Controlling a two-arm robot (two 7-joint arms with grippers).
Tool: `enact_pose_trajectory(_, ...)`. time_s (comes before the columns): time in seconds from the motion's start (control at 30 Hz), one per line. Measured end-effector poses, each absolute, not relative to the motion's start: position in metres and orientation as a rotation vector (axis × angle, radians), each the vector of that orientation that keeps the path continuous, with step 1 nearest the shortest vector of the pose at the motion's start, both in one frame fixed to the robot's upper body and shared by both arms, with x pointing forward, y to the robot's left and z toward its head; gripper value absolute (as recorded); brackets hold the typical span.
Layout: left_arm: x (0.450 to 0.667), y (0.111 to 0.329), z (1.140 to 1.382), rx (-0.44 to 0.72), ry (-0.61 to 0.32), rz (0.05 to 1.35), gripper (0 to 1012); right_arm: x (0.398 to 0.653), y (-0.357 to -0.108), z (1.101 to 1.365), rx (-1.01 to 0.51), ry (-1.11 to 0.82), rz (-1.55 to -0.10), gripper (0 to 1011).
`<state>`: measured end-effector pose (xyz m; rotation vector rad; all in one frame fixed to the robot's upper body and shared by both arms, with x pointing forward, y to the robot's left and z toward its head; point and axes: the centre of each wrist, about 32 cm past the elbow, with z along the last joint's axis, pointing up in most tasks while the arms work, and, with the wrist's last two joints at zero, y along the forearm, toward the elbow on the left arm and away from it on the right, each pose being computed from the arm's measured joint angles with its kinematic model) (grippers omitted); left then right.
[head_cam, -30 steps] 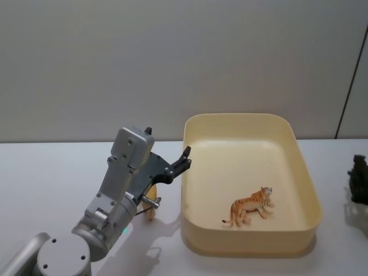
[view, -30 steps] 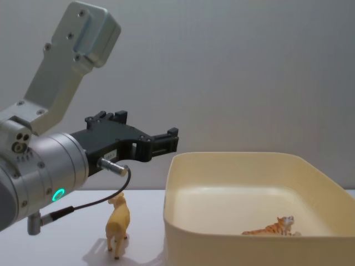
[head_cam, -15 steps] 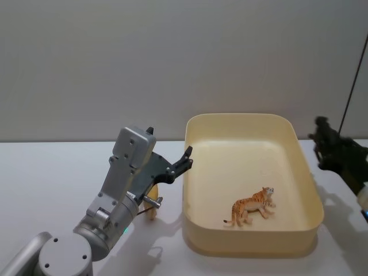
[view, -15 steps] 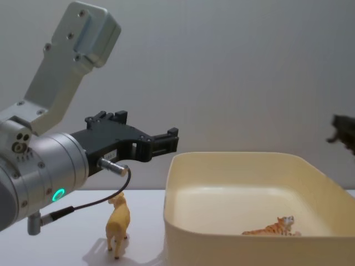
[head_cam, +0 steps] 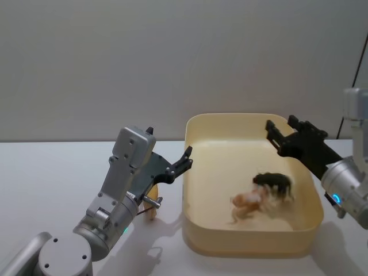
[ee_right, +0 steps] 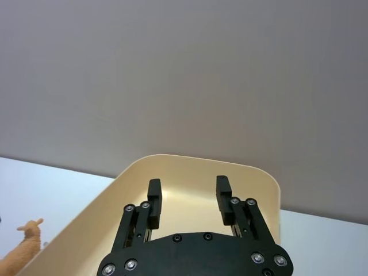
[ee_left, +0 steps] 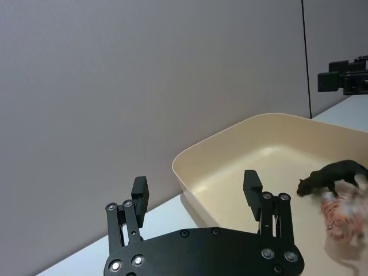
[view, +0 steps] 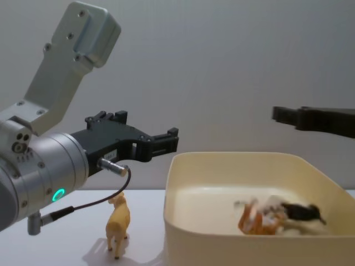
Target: Pick up the toy alternately with two hands and place it into the central storage box.
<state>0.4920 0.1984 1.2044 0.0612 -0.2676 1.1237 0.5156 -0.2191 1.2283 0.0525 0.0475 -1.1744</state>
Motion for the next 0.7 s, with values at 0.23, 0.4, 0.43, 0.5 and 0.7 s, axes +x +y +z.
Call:
enact_pose_trajectory(0.23, 0.492, 0.198, 1.204, 0.061, -0.268, 1.124, 1001, 0.52, -0.21, 1.234, 0.046, 0.055, -1.138, 739)
enact_pose_trajectory(0.4, 0.492, 0.198, 1.204, 0.061, -0.268, 1.124, 1001, 0.521, -0.206, 1.237, 0.043, 0.059, -1.121, 892)
enact_pose_trajectory(0.43, 0.492, 0.198, 1.204, 0.061, -0.267, 1.124, 1001, 0.522, -0.205, 1.238, 0.042, 0.059, -1.117, 919)
enact_pose_trajectory(0.5, 0.491, 0.199, 1.204, 0.063, -0.266, 1.124, 1001, 0.522, -0.204, 1.239, 0.042, 0.06, -1.112, 998)
enact_pose_trajectory(0.7, 0.486, 0.203, 1.206, 0.07, -0.243, 1.124, 1001, 0.523, -0.202, 1.24, 0.04, 0.061, -1.104, 1001)
